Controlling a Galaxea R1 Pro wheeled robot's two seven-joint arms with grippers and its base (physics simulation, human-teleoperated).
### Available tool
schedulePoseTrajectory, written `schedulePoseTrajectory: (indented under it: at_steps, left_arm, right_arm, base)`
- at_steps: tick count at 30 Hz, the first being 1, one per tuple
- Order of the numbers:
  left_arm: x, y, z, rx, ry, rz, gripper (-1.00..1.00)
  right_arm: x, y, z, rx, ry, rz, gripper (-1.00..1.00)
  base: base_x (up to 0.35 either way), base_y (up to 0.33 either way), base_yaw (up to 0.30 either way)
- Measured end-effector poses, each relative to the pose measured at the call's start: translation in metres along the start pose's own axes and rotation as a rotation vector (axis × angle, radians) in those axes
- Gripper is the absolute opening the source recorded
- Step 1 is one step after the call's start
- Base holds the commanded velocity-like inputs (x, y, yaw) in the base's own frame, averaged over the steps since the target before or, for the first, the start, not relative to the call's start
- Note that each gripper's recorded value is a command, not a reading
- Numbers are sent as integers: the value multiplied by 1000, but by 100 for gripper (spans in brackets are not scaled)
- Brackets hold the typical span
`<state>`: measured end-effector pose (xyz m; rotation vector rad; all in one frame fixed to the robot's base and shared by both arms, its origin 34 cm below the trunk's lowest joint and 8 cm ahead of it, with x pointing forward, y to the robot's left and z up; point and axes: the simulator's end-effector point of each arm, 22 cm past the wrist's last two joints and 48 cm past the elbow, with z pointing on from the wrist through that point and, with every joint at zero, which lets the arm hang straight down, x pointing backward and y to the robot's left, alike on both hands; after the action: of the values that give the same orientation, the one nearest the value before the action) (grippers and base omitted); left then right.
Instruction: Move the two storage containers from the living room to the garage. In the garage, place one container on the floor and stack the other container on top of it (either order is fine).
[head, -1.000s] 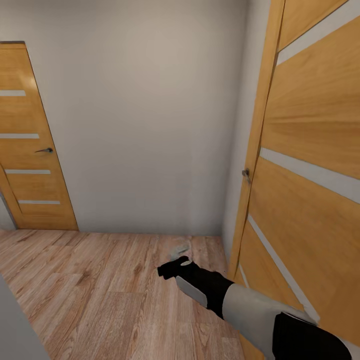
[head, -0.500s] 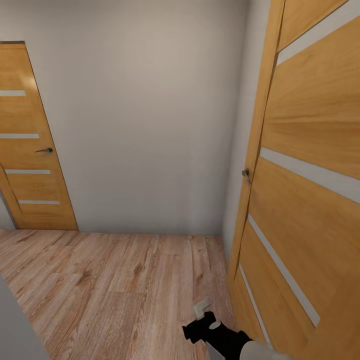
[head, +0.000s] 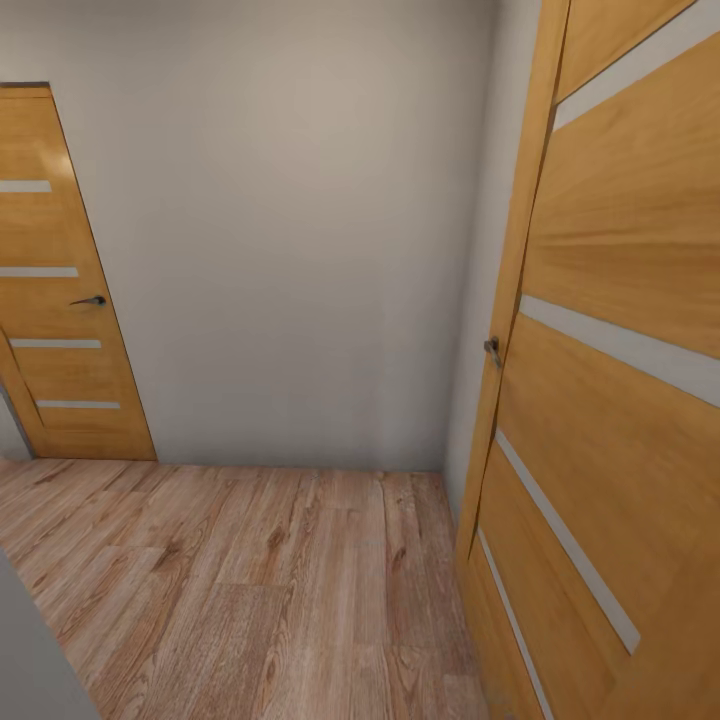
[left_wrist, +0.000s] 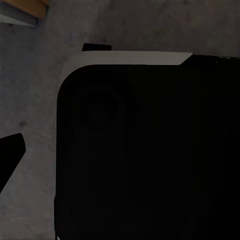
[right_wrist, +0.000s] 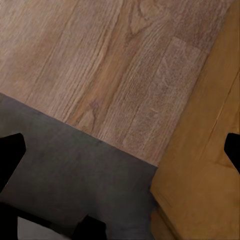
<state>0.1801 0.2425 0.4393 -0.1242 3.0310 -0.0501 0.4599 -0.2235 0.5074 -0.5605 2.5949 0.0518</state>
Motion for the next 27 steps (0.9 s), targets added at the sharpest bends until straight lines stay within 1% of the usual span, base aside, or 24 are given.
schedulePoseTrajectory:
  at_steps: [4,11,13,15,17,27]
  left_arm:
    - [0,0,0,0,0,0,100]
    - [0,0,0,0,0,0,100]
    - [0,0,0,0,0,0,100]
    - [0,0,0,0,0,0,100]
    - [0,0,0,0,0,0,100]
    - [0,0,0,0,0,1,100]
  right_arm:
    - [33,-8,-5,11,37,1,100]
    - [83,-12,-12,23,102,4,100]
    - [108,-14,-17,18,135,5,100]
    - [133,-12,-24,4,172,12,100]
    - [149,-8,-28,-2,195,17,100]
    - [198,8,-43,-22,264,25,100]
  base:
    - [0,0,0]
    - [0,0,0]
    - [0,0,0]
    - [0,0,0]
    - [0,0,0]
    - [0,0,0]
